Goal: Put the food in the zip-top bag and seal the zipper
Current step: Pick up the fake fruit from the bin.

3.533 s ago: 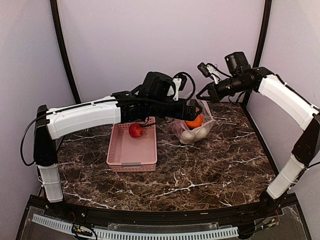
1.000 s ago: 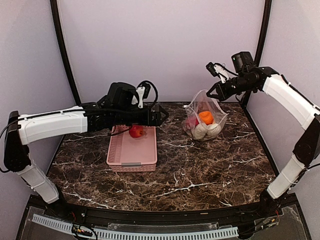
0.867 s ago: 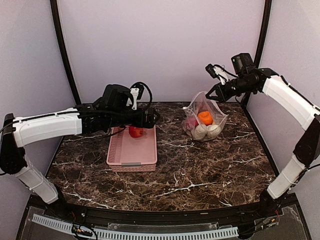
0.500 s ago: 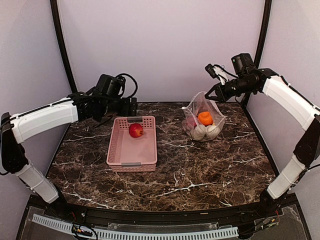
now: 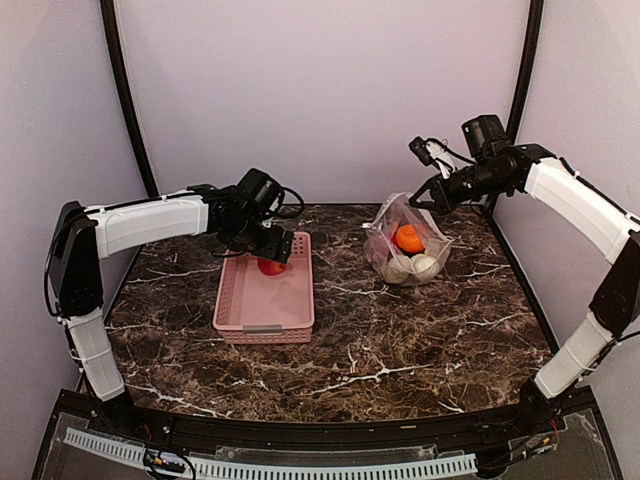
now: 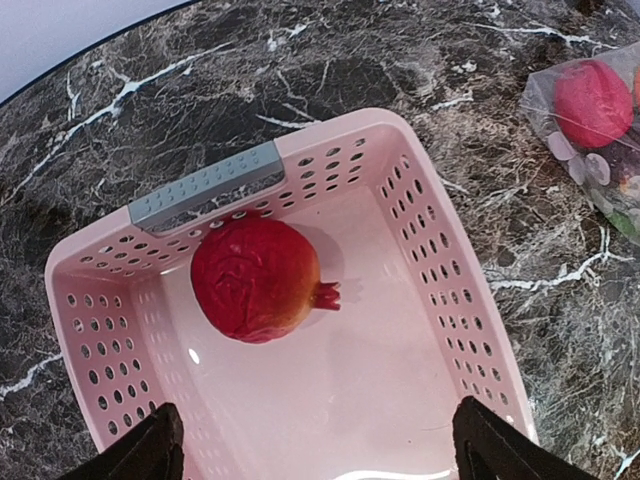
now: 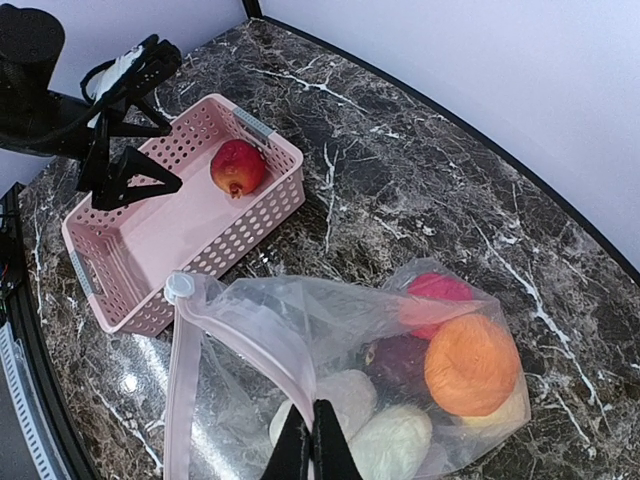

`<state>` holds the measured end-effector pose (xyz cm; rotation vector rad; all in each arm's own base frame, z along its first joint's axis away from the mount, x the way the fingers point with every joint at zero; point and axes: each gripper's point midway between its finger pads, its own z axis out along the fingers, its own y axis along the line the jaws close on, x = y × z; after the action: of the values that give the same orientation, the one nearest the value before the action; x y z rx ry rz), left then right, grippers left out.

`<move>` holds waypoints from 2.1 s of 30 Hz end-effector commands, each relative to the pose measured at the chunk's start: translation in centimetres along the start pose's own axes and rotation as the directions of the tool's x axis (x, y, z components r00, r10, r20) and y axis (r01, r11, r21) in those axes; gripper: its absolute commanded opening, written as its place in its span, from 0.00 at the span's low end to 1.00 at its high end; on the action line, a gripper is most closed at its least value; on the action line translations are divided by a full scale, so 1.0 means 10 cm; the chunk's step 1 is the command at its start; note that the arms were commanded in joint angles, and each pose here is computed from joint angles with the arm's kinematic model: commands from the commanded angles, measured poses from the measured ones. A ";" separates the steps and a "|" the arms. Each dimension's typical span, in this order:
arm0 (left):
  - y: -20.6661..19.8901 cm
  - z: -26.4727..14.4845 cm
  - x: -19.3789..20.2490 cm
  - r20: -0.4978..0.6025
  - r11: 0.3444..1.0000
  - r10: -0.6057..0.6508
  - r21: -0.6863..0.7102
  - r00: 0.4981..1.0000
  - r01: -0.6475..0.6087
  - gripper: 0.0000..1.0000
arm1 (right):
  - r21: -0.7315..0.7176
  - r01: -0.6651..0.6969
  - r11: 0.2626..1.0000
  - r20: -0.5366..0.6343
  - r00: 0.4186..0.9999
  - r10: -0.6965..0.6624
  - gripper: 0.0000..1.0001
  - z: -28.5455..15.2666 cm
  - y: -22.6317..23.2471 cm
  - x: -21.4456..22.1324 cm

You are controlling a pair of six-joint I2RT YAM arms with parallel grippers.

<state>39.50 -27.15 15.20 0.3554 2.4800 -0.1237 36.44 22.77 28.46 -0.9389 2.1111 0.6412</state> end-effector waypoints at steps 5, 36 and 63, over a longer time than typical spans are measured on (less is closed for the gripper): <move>0.22 0.10 0.06 -0.079 0.997 -0.074 -0.034 0.994 0.072 0.93 | -0.003 0.031 1.000 0.039 0.999 -0.031 0.00 -0.11 0.06 -0.05; 0.25 0.60 -0.08 -0.091 0.997 0.055 0.067 0.994 -0.049 0.86 | 0.004 0.076 0.997 -0.021 0.997 -0.076 0.00 0.14 -0.03 0.34; 0.45 0.94 0.07 -0.140 0.994 -0.074 0.070 0.987 0.084 0.90 | -0.041 0.078 0.996 -0.061 0.995 -0.081 0.00 0.23 0.00 0.45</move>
<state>45.78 -24.26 7.77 0.3094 2.6198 -0.2126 35.01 22.24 23.40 -1.0671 2.1196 0.6026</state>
